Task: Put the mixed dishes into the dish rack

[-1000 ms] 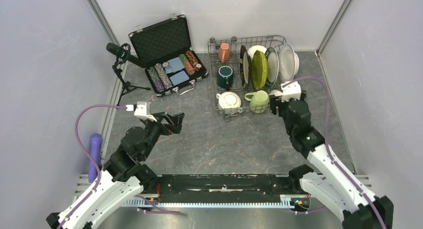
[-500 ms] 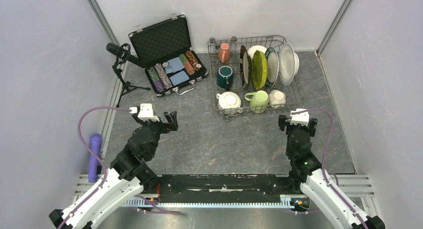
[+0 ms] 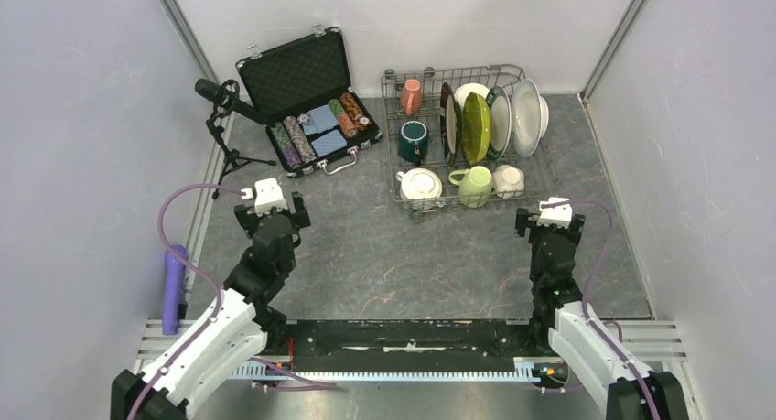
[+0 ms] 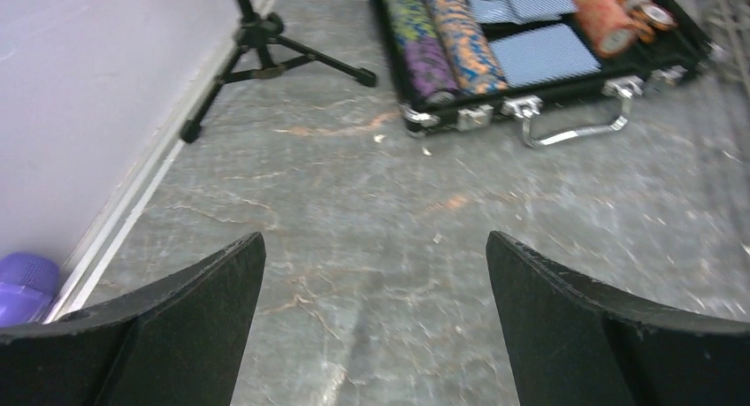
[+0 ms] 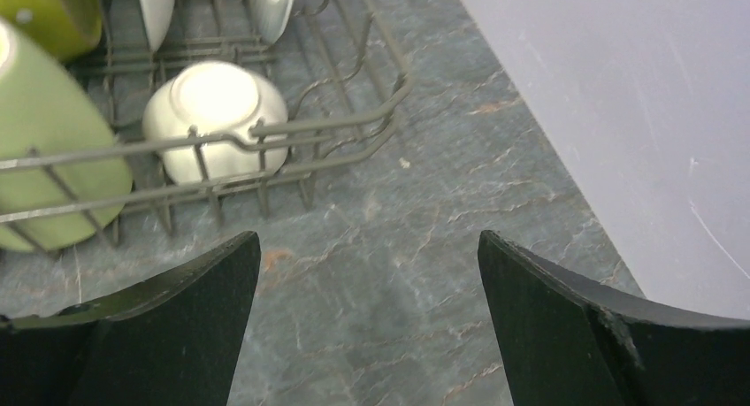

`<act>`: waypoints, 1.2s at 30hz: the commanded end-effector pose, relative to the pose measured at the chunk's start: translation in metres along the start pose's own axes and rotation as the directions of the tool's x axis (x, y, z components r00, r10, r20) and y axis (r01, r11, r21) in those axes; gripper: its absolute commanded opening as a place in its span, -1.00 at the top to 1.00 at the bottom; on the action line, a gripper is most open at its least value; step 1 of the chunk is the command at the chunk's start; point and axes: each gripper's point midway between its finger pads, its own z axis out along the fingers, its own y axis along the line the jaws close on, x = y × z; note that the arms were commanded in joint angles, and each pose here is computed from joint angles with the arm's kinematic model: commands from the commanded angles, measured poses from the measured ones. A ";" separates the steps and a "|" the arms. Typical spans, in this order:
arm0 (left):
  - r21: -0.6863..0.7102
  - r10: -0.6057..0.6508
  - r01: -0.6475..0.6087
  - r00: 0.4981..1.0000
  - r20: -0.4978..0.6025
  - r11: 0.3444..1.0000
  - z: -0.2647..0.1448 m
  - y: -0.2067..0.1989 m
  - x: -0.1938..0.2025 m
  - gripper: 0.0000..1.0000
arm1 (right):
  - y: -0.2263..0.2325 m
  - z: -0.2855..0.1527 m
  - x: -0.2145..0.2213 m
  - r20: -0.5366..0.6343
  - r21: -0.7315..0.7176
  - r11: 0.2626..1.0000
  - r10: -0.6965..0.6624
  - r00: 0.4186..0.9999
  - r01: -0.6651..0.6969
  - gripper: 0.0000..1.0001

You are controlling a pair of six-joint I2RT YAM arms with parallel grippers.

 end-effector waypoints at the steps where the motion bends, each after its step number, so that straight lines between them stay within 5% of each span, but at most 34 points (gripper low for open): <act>1: -0.084 -0.071 0.075 0.996 0.052 0.994 0.025 0.022 -0.006 -1.00 | -0.004 -0.003 0.020 0.040 -0.012 0.999 0.051 0.998 -0.051 -0.96; 6: -0.093 -0.106 0.104 0.994 -0.025 0.990 0.056 0.031 0.020 -1.00 | -0.011 0.000 0.029 0.036 0.009 0.998 0.068 0.997 -0.068 -0.96; 12: -0.042 0.032 -0.035 0.998 -0.058 0.998 0.081 0.019 0.042 -1.00 | -0.007 0.001 0.019 0.096 -0.023 0.999 0.047 0.994 -0.045 -0.95; 15: 0.103 -0.007 0.008 1.000 -0.003 0.995 0.091 -0.012 0.044 -1.00 | -0.007 0.003 0.019 0.097 -0.017 0.999 0.046 0.994 -0.045 -0.96; 21: 0.159 0.082 -0.087 0.996 0.039 0.983 0.112 -0.029 0.037 -1.00 | -0.010 0.010 0.010 0.127 -0.006 0.999 0.049 0.991 -0.049 -0.96; 36: 0.110 0.012 -0.012 1.000 0.007 0.994 0.128 -0.013 0.051 -1.00 | 0.004 0.021 0.014 0.120 -0.087 0.996 0.020 0.993 -0.009 -0.95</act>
